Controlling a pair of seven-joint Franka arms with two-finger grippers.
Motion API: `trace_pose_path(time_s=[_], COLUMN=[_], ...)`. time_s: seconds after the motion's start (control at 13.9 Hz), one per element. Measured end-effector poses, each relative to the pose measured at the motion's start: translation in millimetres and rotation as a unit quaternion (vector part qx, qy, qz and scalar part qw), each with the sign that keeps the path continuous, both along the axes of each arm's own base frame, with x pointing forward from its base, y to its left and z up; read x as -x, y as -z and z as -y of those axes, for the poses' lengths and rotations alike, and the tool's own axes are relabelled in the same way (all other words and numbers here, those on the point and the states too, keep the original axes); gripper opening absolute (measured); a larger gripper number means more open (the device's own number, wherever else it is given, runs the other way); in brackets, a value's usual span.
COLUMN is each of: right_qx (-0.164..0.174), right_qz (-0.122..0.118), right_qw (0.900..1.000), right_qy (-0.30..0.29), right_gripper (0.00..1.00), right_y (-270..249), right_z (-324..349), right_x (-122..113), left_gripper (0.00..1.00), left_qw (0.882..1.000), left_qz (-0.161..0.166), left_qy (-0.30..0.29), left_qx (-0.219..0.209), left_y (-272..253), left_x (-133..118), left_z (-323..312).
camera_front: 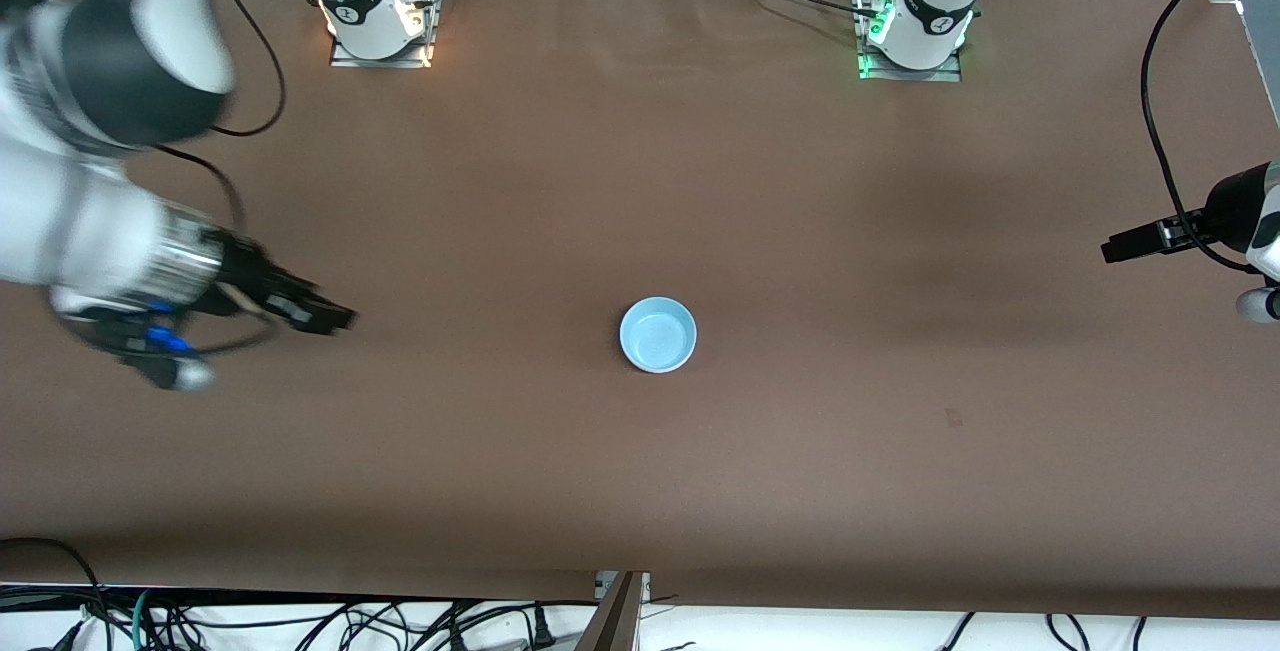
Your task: Stack pink and blue bowls on white bowl
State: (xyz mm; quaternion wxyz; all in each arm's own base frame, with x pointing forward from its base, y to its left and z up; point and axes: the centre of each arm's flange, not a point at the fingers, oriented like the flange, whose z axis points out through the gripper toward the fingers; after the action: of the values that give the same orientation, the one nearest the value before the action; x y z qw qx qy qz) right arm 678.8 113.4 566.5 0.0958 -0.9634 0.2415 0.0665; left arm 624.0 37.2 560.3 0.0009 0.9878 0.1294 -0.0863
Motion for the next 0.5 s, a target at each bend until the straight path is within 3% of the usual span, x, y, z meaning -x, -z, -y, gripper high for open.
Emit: trace_pose_path(time_s=[0.22, 0.29, 0.5], right_qx=[-0.001, 0.004, 0.031], right_qz=[0.008, 0.017, 0.030], right_qw=[0.998, 0.996, 0.993], right_qy=[-0.065, -0.085, -0.110], right_gripper=[0.74, 0.80, 0.84], right_y=[-32.4, -42.7, -60.5], right_z=[93.7, 123.9, 173.3], right_x=[17.4, 24.3, 41.3], left_gripper=[1.00, 1.00, 1.00], left_qw=[1.000, 1.000, 1.000], left_qz=[0.000, 0.000, 0.000], left_qy=[0.000, 0.000, 0.000], left_qx=[0.000, 0.000, 0.000], left_y=[0.0, 0.0, 0.0], left_x=[0.0, 0.0, 0.0], left_z=[0.0, 0.0, 0.0])
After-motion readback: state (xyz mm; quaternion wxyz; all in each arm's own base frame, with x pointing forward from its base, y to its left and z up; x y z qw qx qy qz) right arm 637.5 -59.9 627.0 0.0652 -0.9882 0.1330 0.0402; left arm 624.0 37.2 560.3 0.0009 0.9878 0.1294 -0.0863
